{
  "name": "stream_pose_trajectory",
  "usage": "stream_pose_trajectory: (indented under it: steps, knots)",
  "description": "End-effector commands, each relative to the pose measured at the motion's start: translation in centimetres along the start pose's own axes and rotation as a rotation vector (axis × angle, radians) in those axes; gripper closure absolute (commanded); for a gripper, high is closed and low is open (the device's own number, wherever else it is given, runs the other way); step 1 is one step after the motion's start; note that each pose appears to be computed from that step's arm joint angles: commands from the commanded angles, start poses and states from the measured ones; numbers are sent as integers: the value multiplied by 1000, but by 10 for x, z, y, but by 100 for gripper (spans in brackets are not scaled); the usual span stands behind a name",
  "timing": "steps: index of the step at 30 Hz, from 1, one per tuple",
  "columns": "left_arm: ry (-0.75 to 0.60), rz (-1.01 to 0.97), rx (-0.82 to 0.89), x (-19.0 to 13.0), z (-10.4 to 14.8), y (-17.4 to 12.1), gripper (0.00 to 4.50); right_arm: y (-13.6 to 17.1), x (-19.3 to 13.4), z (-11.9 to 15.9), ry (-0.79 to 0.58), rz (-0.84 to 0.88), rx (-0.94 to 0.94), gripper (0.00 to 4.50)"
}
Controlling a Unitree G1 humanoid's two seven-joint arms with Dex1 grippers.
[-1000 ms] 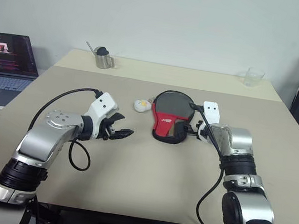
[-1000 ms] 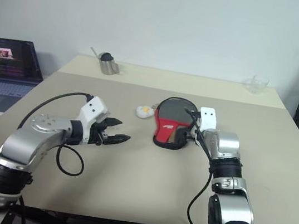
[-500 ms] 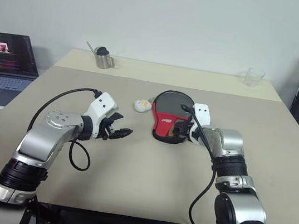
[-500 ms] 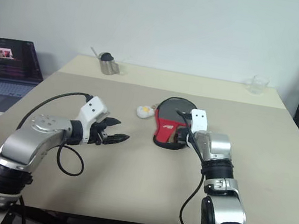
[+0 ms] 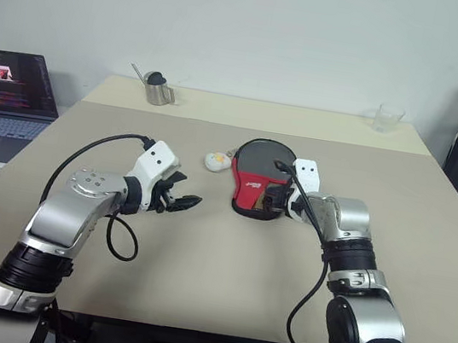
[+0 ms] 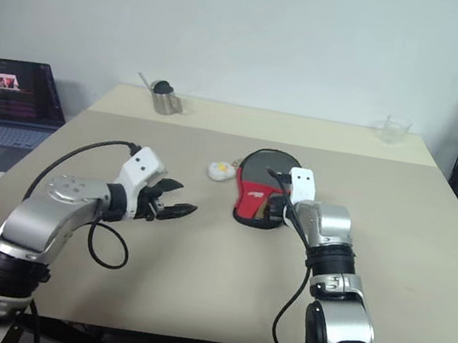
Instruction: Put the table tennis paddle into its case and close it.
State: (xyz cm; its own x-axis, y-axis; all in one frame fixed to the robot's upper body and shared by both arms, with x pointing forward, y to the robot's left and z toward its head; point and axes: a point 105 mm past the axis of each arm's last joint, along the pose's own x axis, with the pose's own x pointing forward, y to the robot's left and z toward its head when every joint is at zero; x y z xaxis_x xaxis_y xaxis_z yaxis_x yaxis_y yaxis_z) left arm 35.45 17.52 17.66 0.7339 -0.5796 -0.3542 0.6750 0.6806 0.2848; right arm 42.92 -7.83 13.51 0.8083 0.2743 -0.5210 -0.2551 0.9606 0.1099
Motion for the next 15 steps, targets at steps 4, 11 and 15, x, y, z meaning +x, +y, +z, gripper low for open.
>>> stream_pose_trajectory:
  steps: [4, 11, 15]
  knots:
    - [-13, 64, 27, -2, 9, 11, 95, -1, -3, 11, -35, -6, 29, 0]
    - [-24, 72, 34, -1, 14, 15, 95, -3, -4, 12, -38, -15, 33, 0]
    - [-26, 77, 37, 0, 15, 16, 95, -3, -4, 12, -37, -14, 35, 0]
